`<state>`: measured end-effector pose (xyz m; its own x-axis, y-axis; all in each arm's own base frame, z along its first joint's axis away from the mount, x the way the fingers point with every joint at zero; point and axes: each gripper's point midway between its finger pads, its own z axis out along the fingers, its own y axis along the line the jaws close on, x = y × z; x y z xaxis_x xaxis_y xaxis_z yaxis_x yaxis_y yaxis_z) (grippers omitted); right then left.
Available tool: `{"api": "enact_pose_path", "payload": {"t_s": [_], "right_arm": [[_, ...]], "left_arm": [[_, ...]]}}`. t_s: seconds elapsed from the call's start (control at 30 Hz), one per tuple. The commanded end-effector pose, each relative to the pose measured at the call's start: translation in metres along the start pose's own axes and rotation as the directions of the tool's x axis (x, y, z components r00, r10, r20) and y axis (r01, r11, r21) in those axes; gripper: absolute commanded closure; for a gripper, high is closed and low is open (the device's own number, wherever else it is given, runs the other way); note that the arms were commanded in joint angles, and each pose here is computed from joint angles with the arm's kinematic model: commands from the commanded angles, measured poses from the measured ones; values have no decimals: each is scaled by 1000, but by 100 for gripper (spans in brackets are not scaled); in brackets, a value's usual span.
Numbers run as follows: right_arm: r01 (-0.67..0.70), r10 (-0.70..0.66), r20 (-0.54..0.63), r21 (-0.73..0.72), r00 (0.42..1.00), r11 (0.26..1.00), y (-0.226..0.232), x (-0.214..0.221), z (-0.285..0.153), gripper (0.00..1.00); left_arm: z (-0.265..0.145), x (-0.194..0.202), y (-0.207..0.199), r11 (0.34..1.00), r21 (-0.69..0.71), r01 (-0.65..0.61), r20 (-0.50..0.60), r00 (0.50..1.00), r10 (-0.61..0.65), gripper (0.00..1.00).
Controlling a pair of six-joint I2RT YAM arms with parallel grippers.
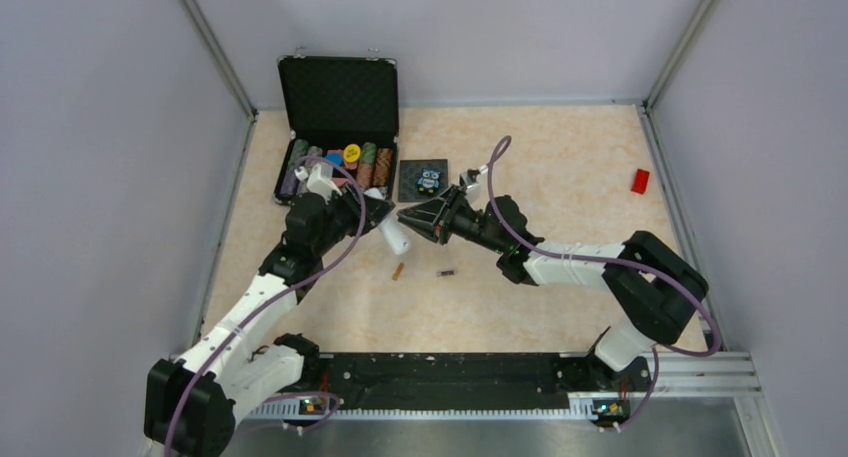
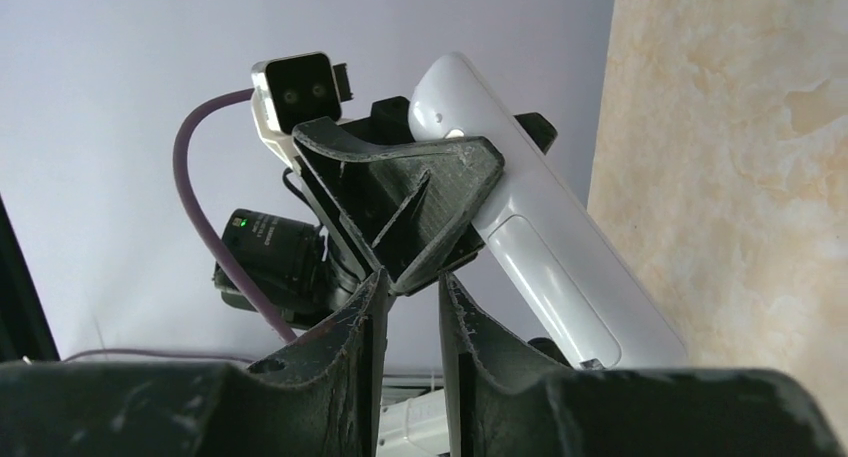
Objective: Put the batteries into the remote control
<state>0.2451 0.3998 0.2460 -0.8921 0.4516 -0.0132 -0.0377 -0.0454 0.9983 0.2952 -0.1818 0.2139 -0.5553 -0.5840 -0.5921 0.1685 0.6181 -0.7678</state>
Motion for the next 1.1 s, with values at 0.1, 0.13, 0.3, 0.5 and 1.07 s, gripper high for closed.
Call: {"api": "enact_pose_path", "payload": {"t_s": [0.1,0.13,0.3,0.5,1.07], "right_arm": [[-17,13,47,98,999,995,-4,-6,-7,64],[-20,14,49,119,999,993,-7,-6,-8,60],[-37,30,42,169,999,985,-16,-1,-10,55],[-46,40,33,195,999,980,-22,3,-10,61],[-41,42,0,202,999,978,-22,8,-5,70]], "left_arm": [[-1,-25,-16,999,33,-42,93,995,39,100],[-1,-27,-18,998,37,-43,102,994,39,100],[0,-33,-24,998,57,-40,122,992,33,100],[1,-34,-26,997,68,-37,124,992,29,100],[5,-36,-28,996,82,-39,134,991,28,100]]}}
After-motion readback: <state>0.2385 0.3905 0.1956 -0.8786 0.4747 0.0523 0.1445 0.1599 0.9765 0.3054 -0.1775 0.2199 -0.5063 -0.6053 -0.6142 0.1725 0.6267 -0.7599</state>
